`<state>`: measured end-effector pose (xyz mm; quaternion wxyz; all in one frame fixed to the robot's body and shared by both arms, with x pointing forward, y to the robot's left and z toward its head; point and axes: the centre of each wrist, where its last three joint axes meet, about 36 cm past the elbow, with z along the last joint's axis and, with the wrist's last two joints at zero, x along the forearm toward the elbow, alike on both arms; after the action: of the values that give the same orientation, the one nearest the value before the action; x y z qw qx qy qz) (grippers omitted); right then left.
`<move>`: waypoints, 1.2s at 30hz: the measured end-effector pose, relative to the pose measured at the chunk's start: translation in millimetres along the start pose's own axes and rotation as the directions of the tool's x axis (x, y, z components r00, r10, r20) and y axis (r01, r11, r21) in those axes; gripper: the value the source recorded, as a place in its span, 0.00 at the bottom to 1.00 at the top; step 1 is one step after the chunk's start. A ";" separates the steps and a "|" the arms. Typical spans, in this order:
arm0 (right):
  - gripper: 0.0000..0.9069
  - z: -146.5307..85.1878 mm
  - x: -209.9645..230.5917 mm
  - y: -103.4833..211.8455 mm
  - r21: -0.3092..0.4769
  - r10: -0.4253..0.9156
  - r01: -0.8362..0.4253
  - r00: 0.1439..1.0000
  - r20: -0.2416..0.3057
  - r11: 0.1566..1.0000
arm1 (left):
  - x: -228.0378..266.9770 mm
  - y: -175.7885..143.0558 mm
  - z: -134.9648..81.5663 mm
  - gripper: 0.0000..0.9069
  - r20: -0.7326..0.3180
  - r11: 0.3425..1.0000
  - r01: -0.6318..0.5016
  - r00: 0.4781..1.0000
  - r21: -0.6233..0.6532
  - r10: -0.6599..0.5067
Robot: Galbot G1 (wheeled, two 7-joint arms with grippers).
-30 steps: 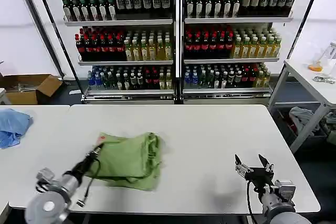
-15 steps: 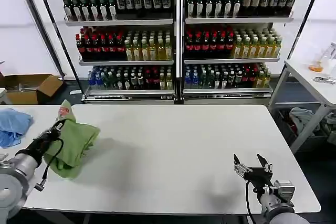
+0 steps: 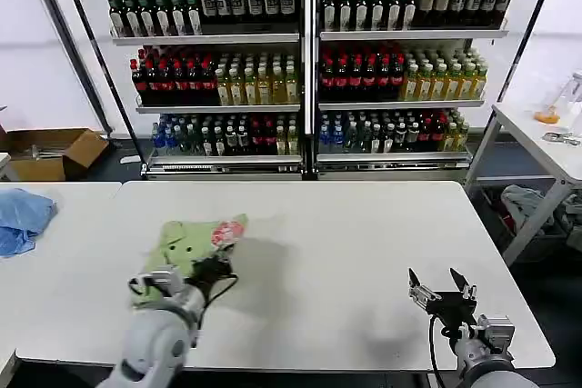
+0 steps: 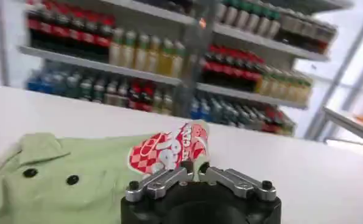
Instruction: Fold and organize the clothes.
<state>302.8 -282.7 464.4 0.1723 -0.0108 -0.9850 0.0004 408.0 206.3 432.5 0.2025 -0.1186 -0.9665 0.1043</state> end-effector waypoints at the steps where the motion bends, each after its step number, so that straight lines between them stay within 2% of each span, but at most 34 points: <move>1: 1.00 0.0 -0.2 0.1 -0.001 0.000 0.000 1.000 0.001 1.000 | -7.5 -12.1 4.4 0.02 -0.011 1.000 -0.013 1.000 -0.010 0.013; 5: 1.00 0.1 -1.6 -0.1 -0.004 0.001 -0.001 1.000 0.002 1.000 | -33.1 -52.5 18.7 0.04 -0.045 0.998 -0.052 0.998 -0.046 0.050; 9: 1.00 -1.5 -2.8 -1.3 -0.001 0.000 0.000 1.000 0.008 1.000 | -55.3 -88.5 25.9 0.18 -0.054 0.994 -0.086 0.995 -0.065 0.082; 10: 1.00 -2.0 -3.5 -2.3 0.001 0.001 -0.001 1.000 0.010 1.000 | -60.2 -96.6 26.7 0.32 -0.052 0.993 -0.094 0.995 -0.068 0.091; 11: 1.00 -2.3 -3.9 -2.8 0.002 0.001 -0.001 1.000 0.011 1.000 | -65.8 -105.6 27.7 0.62 -0.049 0.992 -0.105 0.994 -0.070 0.102; 12: 1.00 -2.6 -4.4 -3.3 0.002 0.001 -0.002 1.000 0.012 1.000 | -70.5 -113.2 28.2 1.00 -0.046 0.991 -0.115 0.993 -0.071 0.112; 20: 1.00 -4.0 -9.7 -5.8 0.011 0.001 -0.001 1.000 0.023 1.000 | -95.4 -164.8 33.4 1.00 0.020 0.976 -0.196 0.980 -0.097 0.199; 25: 1.00 -4.3 -15.6 -4.0 0.016 -0.013 0.012 0.999 0.047 1.000 | -93.4 -169.0 32.7 1.00 0.096 0.972 -0.209 0.971 -0.110 0.219; 29: 1.00 -3.6 -25.0 2.0 0.007 -0.029 0.029 0.997 0.068 1.000 | -82.0 -152.7 28.0 1.00 0.174 0.975 -0.188 0.963 -0.120 0.207; 36: 1.00 -4.4 -54.7 26.8 -0.078 -0.099 0.103 0.994 0.054 0.992 | -53.5 -91.5 23.7 1.00 0.287 0.993 -0.053 0.954 -0.107 0.082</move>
<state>356.3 -257.1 449.9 0.1470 0.0319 -0.9875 -0.0478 428.6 101.2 414.4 0.0482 -0.1450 -0.9850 0.0798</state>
